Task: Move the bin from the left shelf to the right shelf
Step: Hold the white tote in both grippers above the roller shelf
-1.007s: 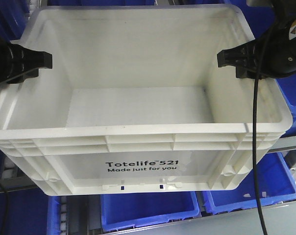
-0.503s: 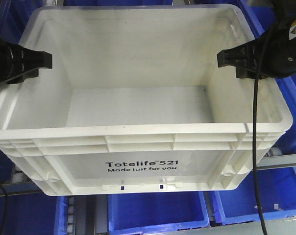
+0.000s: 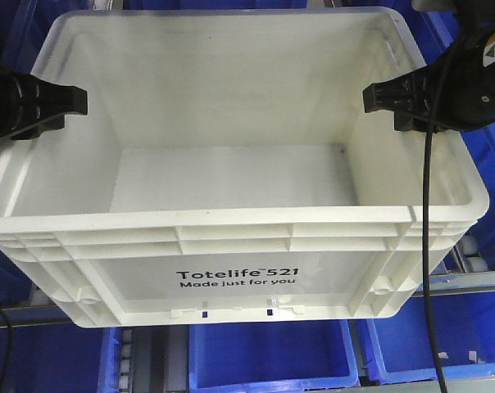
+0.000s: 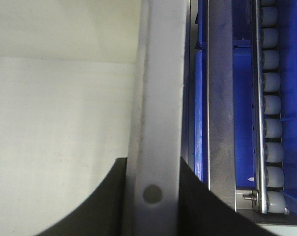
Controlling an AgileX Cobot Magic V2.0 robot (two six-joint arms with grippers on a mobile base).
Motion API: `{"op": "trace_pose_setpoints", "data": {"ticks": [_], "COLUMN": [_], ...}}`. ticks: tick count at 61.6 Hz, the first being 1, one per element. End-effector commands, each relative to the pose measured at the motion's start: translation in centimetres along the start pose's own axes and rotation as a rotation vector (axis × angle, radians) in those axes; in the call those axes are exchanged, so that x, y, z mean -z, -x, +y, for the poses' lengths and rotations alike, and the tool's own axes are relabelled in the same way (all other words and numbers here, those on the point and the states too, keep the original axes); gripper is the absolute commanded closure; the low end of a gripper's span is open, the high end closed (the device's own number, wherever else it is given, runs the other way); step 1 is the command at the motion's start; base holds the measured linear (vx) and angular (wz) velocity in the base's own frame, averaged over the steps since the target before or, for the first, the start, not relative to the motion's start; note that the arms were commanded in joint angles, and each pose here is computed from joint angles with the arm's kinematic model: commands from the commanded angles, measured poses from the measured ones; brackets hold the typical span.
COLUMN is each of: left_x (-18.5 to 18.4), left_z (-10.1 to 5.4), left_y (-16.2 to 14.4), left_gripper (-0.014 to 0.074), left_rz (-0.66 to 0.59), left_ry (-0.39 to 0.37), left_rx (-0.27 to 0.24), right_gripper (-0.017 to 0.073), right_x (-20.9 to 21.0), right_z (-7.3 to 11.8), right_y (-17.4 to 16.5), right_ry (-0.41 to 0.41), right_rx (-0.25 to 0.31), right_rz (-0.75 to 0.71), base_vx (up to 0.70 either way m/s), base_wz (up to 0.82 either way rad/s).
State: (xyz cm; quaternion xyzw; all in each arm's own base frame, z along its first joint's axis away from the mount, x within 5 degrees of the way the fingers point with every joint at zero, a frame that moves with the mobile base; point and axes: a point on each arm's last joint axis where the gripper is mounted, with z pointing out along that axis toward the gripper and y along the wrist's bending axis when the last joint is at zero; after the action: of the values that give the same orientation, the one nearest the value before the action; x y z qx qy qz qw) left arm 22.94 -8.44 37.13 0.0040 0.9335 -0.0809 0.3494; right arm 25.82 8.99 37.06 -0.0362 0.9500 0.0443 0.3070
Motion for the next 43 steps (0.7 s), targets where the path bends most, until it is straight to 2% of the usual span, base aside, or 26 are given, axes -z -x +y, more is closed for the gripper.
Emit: {"op": "trace_pose_setpoints", "data": {"ticks": [1, 43], "left_x": [2.19, 2.19], "left_z": [-0.14, -0.14], "left_y": [1.68, 1.68], "left_gripper": [0.0449, 0.0449], "left_rz": [-0.167, -0.167], "left_ry": [-0.034, -0.034], "left_rx": [-0.027, -0.027], "right_gripper": [0.0567, 0.0567], "right_x": [2.73, 2.73], "right_z": [-0.28, -0.28], "right_y": [1.63, 1.62], "right_ry": [0.016, 0.015], "right_rx": [0.012, 0.012], "right_rz": [-0.193, -0.192], "base_vx": [0.00, 0.00], "base_wz": [0.00, 0.00]}}
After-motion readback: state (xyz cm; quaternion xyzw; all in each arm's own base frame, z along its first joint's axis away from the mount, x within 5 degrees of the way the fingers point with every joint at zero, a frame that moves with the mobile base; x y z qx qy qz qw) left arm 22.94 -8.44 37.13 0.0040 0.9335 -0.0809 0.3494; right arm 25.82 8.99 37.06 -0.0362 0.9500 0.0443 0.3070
